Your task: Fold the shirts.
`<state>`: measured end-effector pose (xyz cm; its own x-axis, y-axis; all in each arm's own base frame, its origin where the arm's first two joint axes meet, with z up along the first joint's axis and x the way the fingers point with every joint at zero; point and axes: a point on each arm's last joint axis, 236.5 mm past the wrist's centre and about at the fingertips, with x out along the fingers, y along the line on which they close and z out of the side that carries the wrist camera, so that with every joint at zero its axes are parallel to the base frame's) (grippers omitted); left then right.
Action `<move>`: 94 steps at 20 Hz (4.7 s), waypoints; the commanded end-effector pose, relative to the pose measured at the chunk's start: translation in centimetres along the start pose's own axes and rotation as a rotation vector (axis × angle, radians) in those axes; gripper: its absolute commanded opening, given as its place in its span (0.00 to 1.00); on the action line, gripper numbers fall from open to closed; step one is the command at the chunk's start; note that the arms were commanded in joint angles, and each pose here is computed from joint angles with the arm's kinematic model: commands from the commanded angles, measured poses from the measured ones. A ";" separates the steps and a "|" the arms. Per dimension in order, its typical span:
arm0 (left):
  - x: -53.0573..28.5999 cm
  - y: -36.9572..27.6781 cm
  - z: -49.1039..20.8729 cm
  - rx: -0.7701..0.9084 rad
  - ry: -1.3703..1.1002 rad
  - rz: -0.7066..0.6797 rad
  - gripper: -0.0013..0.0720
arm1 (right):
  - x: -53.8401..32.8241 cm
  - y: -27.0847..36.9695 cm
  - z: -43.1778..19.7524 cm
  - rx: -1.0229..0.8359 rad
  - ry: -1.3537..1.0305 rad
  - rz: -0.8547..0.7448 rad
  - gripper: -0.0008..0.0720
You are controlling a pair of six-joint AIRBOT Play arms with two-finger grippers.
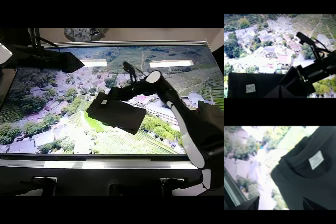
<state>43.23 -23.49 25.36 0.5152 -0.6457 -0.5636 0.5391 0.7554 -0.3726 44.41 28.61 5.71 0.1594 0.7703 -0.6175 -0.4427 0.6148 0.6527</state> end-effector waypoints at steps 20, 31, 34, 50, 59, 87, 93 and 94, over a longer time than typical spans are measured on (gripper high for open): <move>-0.1 1.8 -1.2 0.031 0.050 0.075 0.05 | -2.2 -10.6 -11.9 0.312 0.037 -0.025 0.08; -0.2 2.5 -1.2 0.050 0.055 0.105 0.05 | -34.5 -14.9 -5.7 0.274 -0.307 -0.434 0.08; -0.2 2.5 -1.2 0.050 0.055 0.105 0.05 | -41.0 -16.2 -6.6 0.326 -0.418 -0.528 0.08; -0.2 2.5 -1.2 0.053 0.055 0.106 0.05 | -53.5 -18.1 -10.7 0.468 -0.728 -0.644 0.08; -0.2 2.5 -1.3 0.072 0.059 0.104 0.06 | -50.6 -18.5 -33.6 0.992 -0.046 -0.824 0.08; -3.5 14.2 -21.1 -0.169 0.596 0.516 0.64 | -21.3 -11.3 -9.3 -0.112 0.297 -0.552 0.91; -3.0 14.0 -24.6 -0.231 0.526 0.523 0.63 | -17.4 -11.5 -12.0 -0.101 0.366 -0.505 0.93; -3.0 14.0 -24.6 -0.231 0.526 0.523 0.63 | -17.4 -11.6 -12.0 -0.102 0.368 -0.509 0.93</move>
<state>33.82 -8.26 4.92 0.2604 -0.0985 -0.9604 0.1507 0.9867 -0.0604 37.17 4.78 4.78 0.1136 0.2604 -0.9588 -0.4597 0.8693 0.1816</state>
